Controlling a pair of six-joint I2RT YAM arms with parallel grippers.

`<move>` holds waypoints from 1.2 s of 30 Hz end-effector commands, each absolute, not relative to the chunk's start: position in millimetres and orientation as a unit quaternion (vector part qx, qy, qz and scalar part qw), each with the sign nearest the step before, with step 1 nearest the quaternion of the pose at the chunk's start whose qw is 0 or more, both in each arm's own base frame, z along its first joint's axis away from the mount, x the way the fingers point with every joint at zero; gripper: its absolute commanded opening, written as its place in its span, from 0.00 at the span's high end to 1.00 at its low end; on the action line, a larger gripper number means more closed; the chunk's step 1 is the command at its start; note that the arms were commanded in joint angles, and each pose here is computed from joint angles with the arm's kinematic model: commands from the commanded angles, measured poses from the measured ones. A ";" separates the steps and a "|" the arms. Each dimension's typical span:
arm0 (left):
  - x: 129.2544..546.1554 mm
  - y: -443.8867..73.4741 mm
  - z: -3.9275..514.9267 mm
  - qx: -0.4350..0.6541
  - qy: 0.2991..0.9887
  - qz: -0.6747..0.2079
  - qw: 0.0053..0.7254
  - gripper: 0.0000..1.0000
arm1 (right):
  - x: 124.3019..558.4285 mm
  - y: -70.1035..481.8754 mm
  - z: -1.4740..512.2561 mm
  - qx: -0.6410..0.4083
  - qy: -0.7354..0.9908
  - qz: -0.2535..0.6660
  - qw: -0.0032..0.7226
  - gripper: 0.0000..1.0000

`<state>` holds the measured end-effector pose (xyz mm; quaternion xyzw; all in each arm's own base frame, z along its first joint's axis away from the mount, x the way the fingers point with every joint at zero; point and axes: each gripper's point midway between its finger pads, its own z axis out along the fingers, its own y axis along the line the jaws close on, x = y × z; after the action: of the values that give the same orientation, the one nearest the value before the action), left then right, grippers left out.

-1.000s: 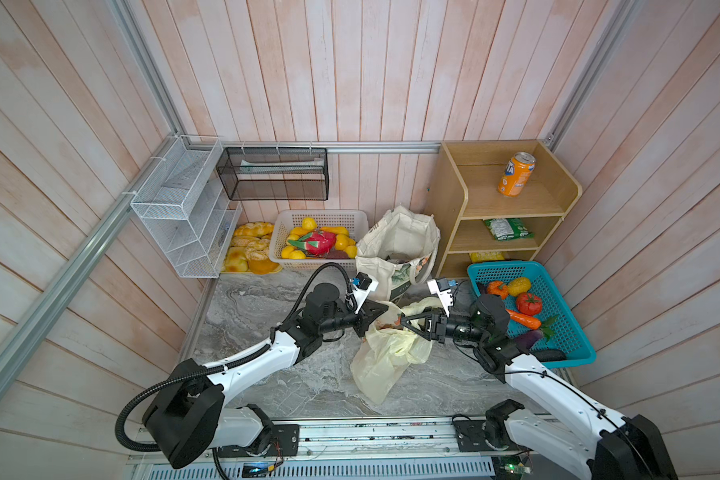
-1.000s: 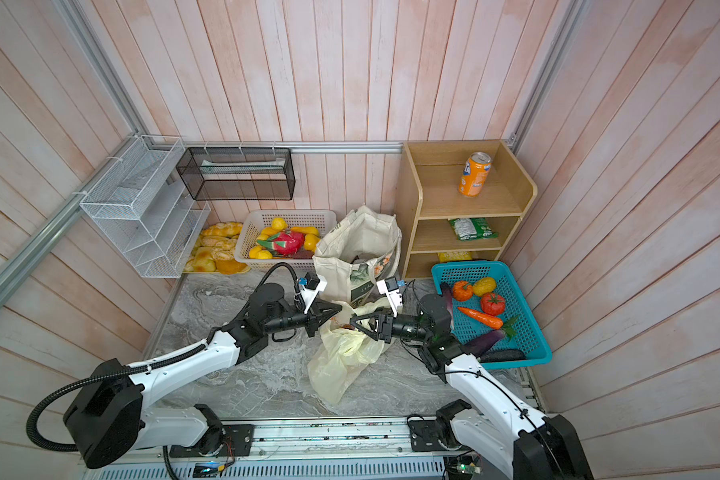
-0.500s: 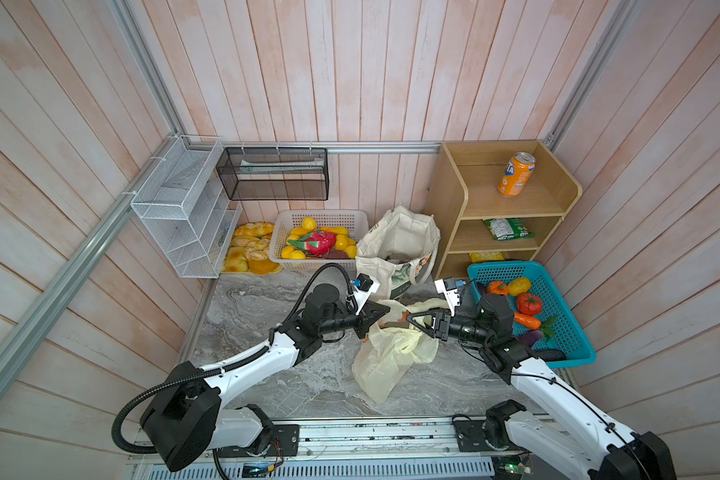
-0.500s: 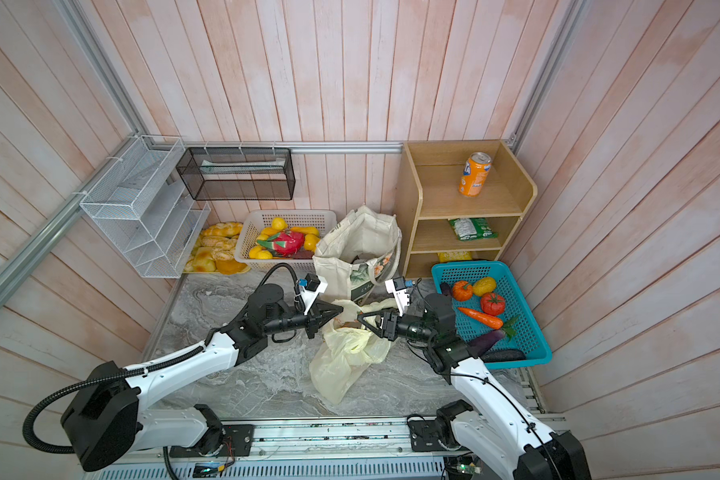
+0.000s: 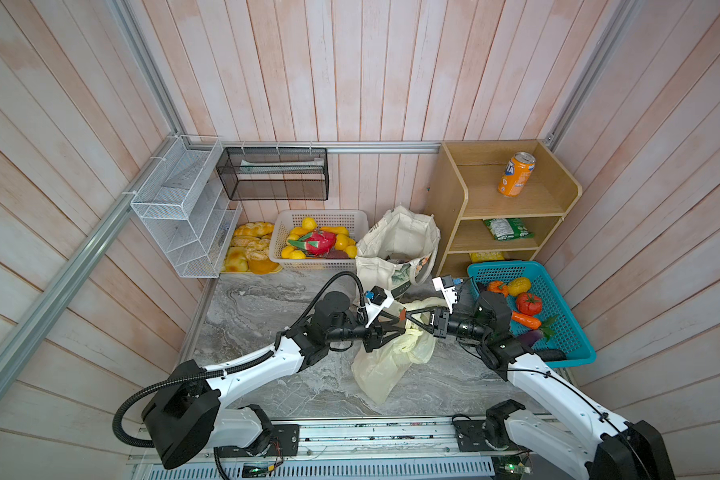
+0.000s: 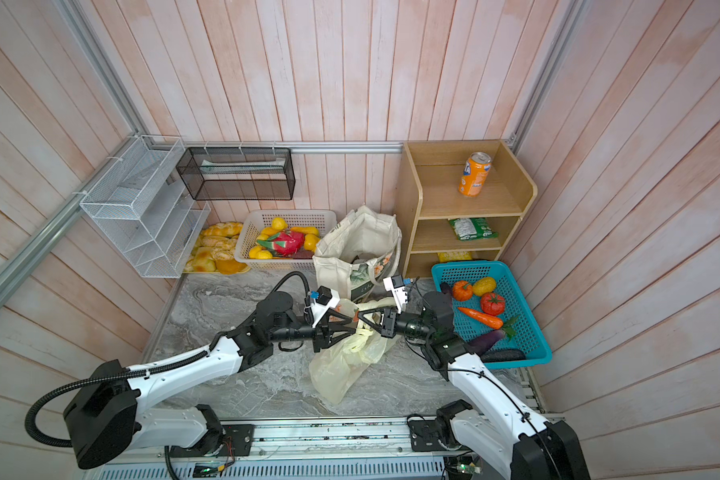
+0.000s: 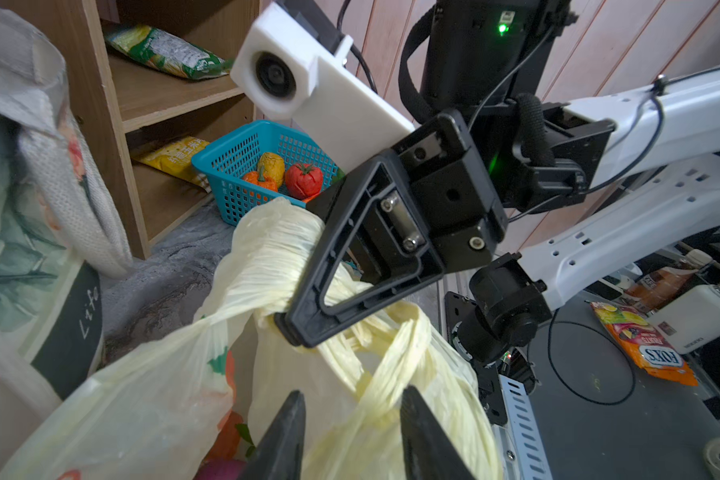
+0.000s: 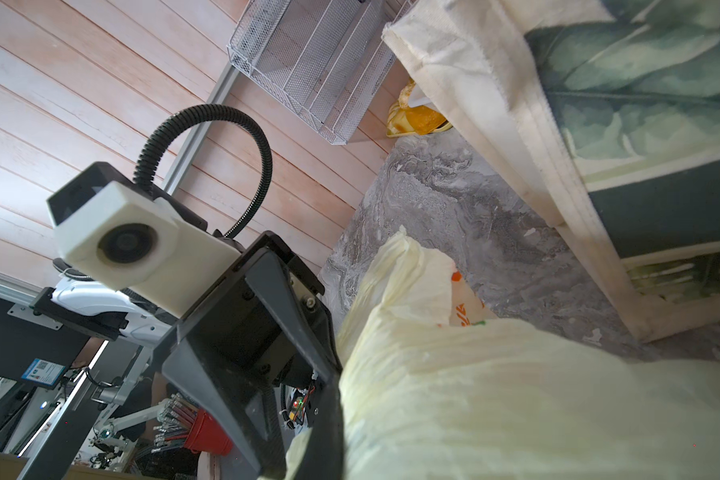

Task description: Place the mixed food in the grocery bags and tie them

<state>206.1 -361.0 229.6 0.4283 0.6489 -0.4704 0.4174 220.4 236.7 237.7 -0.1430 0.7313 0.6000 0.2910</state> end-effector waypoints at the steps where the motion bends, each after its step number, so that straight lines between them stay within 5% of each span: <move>1: 206.9 -371.3 239.9 0.436 0.632 -0.479 0.425 0.58 | 216.9 241.2 251.6 -0.165 0.710 0.618 0.295 0.96; 23: 198.9 -380.4 255.4 0.437 0.603 -0.517 0.422 0.48 | 217.6 243.5 241.8 -0.158 0.716 0.615 0.290 1.00; 36: 199.9 -400.6 235.1 0.448 0.617 -0.523 0.380 0.52 | 218.8 245.3 242.1 -0.155 0.716 0.617 0.289 1.00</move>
<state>201.5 -391.6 226.3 0.4397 0.6305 -0.5134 0.3814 220.9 243.0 242.0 -0.1499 0.7195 0.6132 0.2896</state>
